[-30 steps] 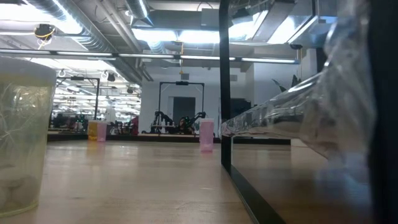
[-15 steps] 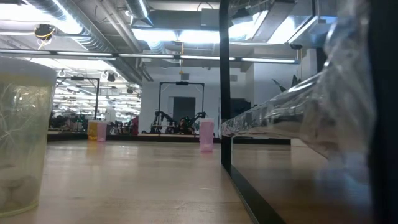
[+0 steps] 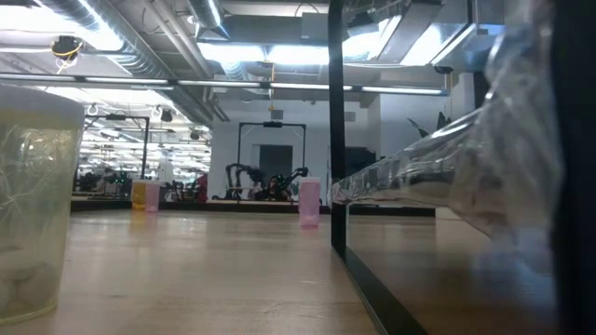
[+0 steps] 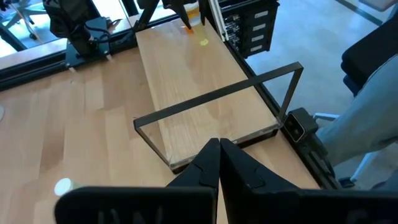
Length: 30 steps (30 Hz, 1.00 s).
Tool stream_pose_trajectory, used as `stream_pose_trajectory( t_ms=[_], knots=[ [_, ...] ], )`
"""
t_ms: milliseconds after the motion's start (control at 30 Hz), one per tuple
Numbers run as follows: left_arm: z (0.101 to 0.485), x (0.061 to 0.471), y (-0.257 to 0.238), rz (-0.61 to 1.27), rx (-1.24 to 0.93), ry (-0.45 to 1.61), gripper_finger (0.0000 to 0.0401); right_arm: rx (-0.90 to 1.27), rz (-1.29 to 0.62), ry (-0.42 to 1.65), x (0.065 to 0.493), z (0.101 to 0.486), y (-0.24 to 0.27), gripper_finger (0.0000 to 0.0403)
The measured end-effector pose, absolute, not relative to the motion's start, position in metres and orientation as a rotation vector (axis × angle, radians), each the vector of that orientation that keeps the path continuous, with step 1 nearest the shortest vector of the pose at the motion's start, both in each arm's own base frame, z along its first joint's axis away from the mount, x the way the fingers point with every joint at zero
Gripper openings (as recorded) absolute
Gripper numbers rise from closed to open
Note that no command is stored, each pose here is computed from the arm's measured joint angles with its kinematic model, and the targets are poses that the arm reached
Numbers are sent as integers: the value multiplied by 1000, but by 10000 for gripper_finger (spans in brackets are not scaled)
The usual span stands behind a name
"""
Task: Pick and place medicine bottles onto shelf by color
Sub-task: Put the middle right yellow pill bottle on the shelf
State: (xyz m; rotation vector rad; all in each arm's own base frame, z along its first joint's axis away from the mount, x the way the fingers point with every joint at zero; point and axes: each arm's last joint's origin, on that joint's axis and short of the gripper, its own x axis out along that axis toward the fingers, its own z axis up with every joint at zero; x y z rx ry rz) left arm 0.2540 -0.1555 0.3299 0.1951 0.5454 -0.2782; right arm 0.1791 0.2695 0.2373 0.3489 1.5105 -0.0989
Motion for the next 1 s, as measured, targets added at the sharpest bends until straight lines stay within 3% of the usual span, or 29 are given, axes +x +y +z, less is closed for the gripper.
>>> stream_pose_trajectory(
  t_ms=[1000],
  knots=[
    [330,254,-155,-276,206,544,0,314,-65,1592,181,225,275,136]
  ],
)
